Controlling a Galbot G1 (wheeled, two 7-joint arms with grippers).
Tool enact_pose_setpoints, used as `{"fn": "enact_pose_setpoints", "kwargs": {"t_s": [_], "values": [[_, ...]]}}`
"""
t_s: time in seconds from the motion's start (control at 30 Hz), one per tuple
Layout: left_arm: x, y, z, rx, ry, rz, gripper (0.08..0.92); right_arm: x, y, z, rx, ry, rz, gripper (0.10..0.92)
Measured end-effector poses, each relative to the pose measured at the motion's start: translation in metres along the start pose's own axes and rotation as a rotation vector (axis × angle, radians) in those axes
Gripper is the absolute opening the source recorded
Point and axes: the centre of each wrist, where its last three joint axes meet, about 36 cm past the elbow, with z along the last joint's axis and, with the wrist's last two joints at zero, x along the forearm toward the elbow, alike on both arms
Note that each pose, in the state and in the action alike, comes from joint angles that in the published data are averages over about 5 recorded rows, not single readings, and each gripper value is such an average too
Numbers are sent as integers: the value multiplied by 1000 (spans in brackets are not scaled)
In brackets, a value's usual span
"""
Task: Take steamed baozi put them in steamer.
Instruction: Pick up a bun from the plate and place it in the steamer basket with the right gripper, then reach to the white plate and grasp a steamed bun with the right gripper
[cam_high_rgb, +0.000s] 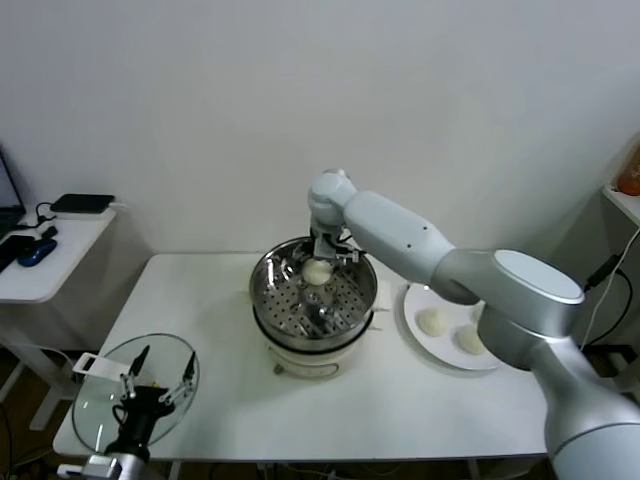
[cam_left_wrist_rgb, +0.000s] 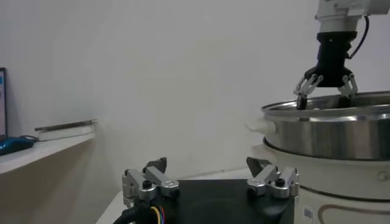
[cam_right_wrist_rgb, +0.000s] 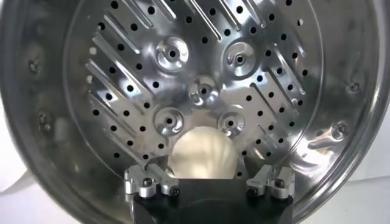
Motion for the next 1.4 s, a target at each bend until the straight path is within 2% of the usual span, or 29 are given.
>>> {"fn": "enact_pose_setpoints", "kwargs": {"t_s": [0.37, 0.53, 0.73, 0.9, 1.1, 1.4], "values": [[0, -1, -3, 1, -6, 3, 823, 84, 33, 25, -150, -31, 5, 823], [-2, -3, -3, 3, -13, -1, 823, 114, 82, 37, -358, -50, -6, 823], [-2, -2, -6, 2, -21, -11, 823, 127, 162, 47, -698, -96, -5, 823], [-2, -3, -9, 4, -27, -12, 823, 123, 232, 48, -967, -132, 14, 823], [0, -3, -11, 6, -32, -12, 823, 95, 300, 35, -1202, -163, 28, 823], [0, -2, -13, 6, -39, -17, 823, 38, 354, 11, -1393, -192, 19, 823]]}}
